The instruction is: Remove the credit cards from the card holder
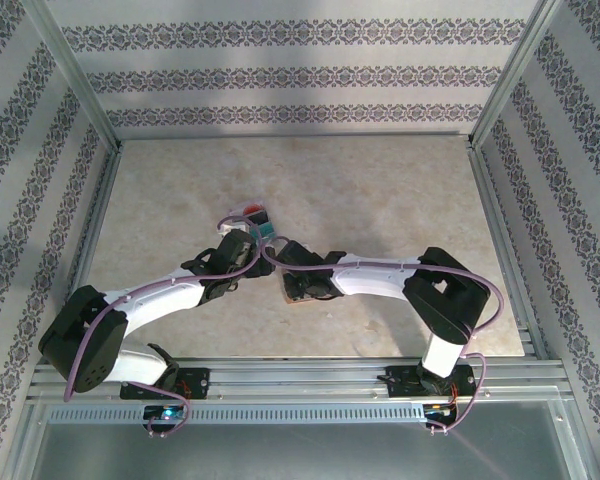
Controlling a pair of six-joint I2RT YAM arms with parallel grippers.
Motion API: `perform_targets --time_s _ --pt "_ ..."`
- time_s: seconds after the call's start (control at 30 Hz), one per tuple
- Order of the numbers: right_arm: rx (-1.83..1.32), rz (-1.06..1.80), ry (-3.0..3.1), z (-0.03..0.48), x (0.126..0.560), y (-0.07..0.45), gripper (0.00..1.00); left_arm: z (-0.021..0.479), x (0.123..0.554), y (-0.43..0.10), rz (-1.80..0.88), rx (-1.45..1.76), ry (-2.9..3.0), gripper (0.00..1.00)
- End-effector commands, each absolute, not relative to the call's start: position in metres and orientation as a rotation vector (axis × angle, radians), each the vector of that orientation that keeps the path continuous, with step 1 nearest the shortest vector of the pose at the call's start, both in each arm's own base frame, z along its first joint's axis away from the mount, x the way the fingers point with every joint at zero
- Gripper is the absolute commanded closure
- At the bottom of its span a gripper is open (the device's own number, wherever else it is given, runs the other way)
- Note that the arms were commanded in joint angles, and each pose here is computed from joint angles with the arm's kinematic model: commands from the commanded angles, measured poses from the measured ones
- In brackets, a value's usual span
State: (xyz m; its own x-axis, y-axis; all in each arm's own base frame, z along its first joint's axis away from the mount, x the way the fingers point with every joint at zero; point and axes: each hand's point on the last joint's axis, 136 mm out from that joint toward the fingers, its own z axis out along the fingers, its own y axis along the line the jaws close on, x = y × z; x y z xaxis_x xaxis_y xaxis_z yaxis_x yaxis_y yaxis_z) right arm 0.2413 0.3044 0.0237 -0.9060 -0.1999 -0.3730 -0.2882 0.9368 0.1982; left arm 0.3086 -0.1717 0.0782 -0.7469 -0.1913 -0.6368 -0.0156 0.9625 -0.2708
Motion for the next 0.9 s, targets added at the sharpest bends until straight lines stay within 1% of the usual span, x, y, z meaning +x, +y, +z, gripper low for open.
perform_targets --time_s 0.0,0.1,0.27,0.4,0.47,0.53,0.67,0.87 --pt "-0.329 0.369 2.766 0.02 0.237 0.296 0.76 0.084 0.305 -0.17 -0.312 -0.111 2.399 0.01" --pt "-0.33 0.376 2.752 0.026 0.239 0.294 0.82 0.085 0.305 -0.17 -0.313 -0.105 2.397 0.01" --pt "-0.319 0.385 2.719 0.037 0.241 0.291 0.83 0.09 0.306 -0.171 -0.319 -0.098 2.393 0.01" --pt "-0.313 0.377 2.702 0.042 0.243 0.287 0.81 0.094 0.305 -0.17 -0.322 -0.098 2.387 0.01" --pt "-0.304 0.361 2.697 0.044 0.244 0.283 0.84 0.095 0.305 -0.17 -0.318 -0.092 2.388 0.01" --pt "-0.287 0.35 2.685 0.047 0.246 0.278 0.85 0.097 0.304 -0.169 -0.315 -0.091 2.385 0.01" --pt "-0.242 0.327 2.668 0.052 0.25 0.263 0.83 0.101 0.303 -0.165 -0.301 -0.09 2.375 0.01" --pt "-0.191 0.265 2.677 0.046 0.252 0.239 0.74 0.107 0.303 -0.162 -0.289 -0.085 2.366 0.01"
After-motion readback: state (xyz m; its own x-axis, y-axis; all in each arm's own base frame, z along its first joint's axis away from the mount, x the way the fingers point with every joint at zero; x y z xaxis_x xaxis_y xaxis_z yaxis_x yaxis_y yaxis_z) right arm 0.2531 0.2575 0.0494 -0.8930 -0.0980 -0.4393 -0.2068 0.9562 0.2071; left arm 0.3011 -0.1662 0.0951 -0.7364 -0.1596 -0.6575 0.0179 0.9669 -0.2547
